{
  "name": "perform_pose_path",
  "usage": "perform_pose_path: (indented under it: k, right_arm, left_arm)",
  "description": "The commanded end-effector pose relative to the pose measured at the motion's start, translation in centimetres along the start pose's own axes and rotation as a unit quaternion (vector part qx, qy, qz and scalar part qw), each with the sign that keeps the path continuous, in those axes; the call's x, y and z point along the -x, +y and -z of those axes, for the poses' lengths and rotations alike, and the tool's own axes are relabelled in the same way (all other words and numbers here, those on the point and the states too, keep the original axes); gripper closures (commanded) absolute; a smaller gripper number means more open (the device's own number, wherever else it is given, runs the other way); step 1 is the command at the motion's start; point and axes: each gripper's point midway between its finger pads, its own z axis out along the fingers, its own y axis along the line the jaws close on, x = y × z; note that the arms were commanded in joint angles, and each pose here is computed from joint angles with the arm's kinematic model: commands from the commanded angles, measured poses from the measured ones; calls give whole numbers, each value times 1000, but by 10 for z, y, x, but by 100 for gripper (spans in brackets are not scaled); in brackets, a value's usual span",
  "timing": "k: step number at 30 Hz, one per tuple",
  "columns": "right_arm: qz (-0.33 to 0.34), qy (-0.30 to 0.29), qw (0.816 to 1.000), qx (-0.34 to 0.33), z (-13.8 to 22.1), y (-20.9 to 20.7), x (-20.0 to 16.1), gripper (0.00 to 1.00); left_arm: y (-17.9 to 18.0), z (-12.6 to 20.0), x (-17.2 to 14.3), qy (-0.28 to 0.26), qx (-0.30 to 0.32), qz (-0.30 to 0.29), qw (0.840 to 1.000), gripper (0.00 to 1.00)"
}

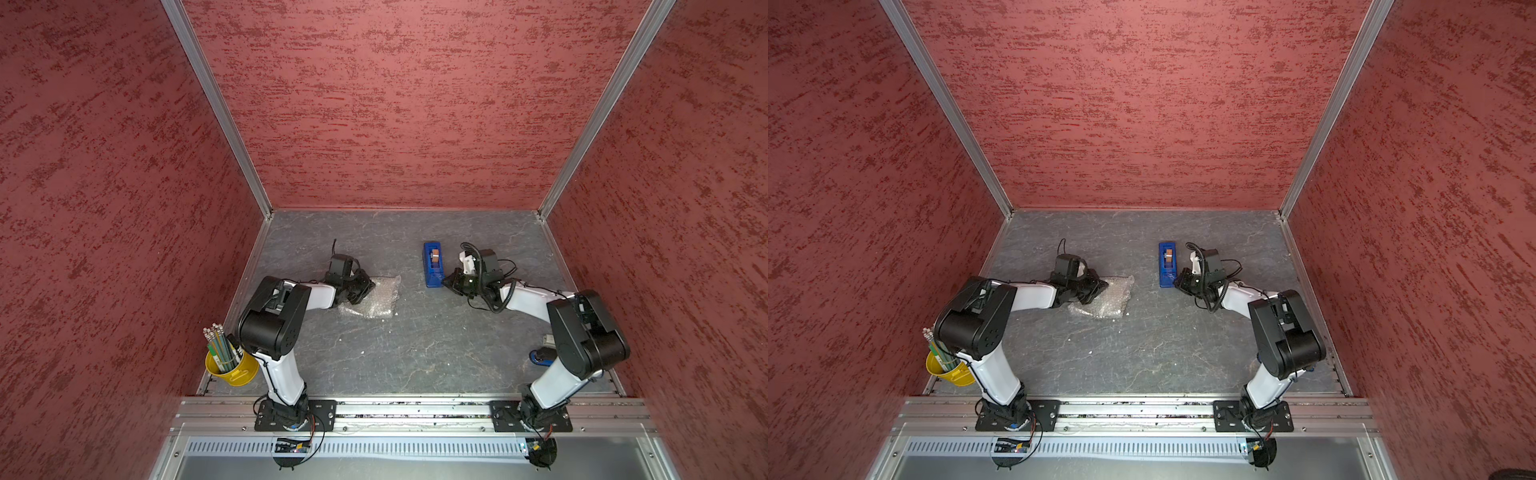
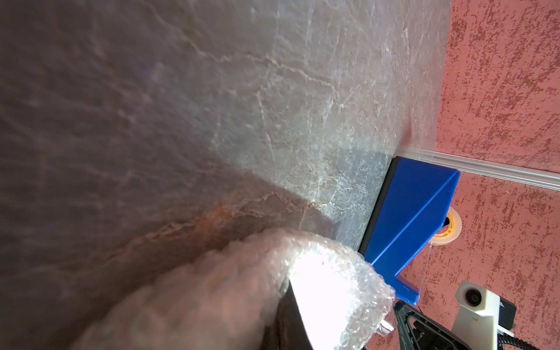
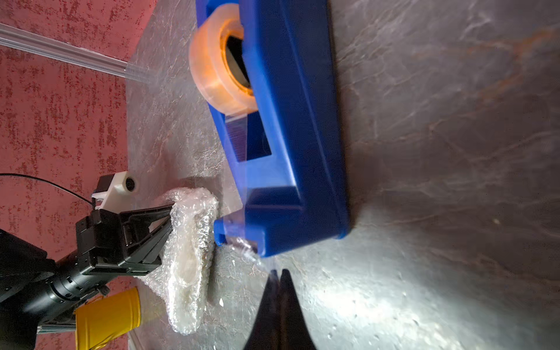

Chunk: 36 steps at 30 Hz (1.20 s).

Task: Wrap dinner plates in bubble wrap
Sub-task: Tear off the tape using the Tape Cutter.

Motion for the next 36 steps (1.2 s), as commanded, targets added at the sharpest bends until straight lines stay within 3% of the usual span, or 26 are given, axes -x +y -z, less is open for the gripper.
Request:
perform_pose_path:
  k: [1,9,14,20,28,36]
  right_arm:
    - [-7,6,997,-70,4,-33,-12,100]
    - [-5,28,999,-35,7,-14,-24,100]
    - [-39,59,997,34,9,13,-42,100]
    - [-62,66,994,64,9,26,-49,100]
    - [-69,75,994,27,-9,3,-56,100]
    - [-43,63,994,-74,-25,-43,-53,100]
  left_arm:
    - [55,-6,-23,33,82,30,996,100]
    - [55,-3,-22,30,82,30,996,100]
    - [55,-4,-21,31,83,31,996,100]
    - [56,-4,-22,32,83,32,996,100]
    - [56,-4,-23,34,82,33,996,100]
    - [59,-5,-25,37,81,35,995,100]
